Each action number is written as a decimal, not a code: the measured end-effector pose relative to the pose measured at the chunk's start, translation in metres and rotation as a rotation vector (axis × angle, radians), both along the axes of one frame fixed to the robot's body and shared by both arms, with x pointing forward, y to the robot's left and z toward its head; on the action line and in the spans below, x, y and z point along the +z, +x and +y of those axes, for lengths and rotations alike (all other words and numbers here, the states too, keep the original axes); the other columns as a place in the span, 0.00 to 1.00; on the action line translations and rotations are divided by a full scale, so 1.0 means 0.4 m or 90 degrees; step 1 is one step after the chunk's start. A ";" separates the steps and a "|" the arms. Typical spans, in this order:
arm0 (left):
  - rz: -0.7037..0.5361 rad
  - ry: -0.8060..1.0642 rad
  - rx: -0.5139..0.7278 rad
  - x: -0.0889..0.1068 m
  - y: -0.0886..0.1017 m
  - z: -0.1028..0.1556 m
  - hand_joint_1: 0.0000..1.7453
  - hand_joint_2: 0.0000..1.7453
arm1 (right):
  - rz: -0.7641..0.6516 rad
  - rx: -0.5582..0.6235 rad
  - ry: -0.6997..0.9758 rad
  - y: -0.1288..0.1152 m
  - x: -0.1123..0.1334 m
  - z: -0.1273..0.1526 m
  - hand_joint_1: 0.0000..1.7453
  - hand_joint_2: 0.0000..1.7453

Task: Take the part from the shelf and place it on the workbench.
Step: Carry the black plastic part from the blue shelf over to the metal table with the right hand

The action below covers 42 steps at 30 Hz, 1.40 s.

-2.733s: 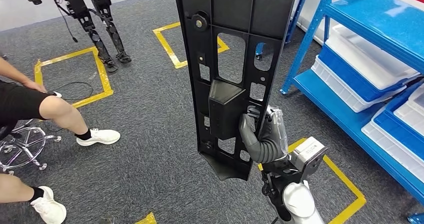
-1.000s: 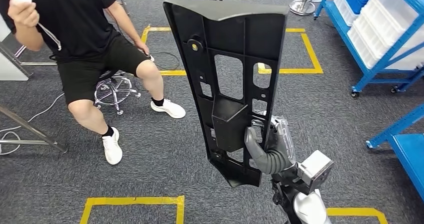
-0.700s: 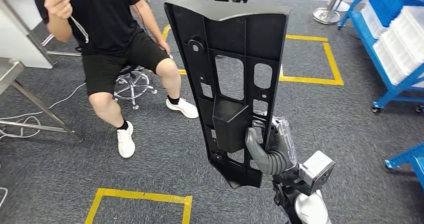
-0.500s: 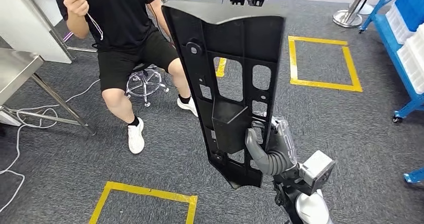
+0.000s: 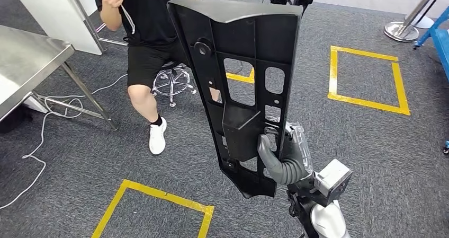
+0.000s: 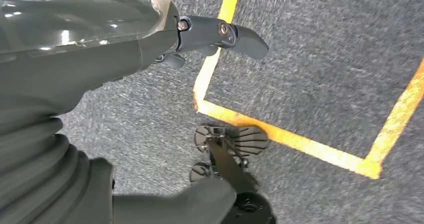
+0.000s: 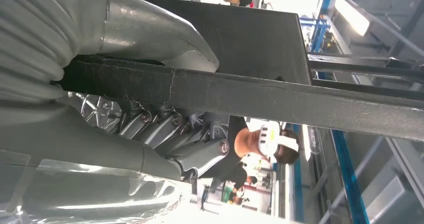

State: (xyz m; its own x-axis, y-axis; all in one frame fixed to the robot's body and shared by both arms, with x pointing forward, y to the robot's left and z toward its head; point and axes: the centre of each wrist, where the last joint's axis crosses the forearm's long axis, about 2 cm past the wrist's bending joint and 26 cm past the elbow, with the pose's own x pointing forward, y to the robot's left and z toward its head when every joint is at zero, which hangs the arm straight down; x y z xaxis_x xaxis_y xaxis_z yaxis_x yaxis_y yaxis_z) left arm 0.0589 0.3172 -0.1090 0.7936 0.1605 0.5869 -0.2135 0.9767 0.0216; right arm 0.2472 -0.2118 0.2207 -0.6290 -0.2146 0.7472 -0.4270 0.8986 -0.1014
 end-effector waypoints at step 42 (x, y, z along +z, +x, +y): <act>-0.077 -0.003 0.008 -0.002 -0.015 -0.002 0.00 1.00 | -0.002 -0.011 -0.014 -0.009 -0.006 -0.002 1.00 1.00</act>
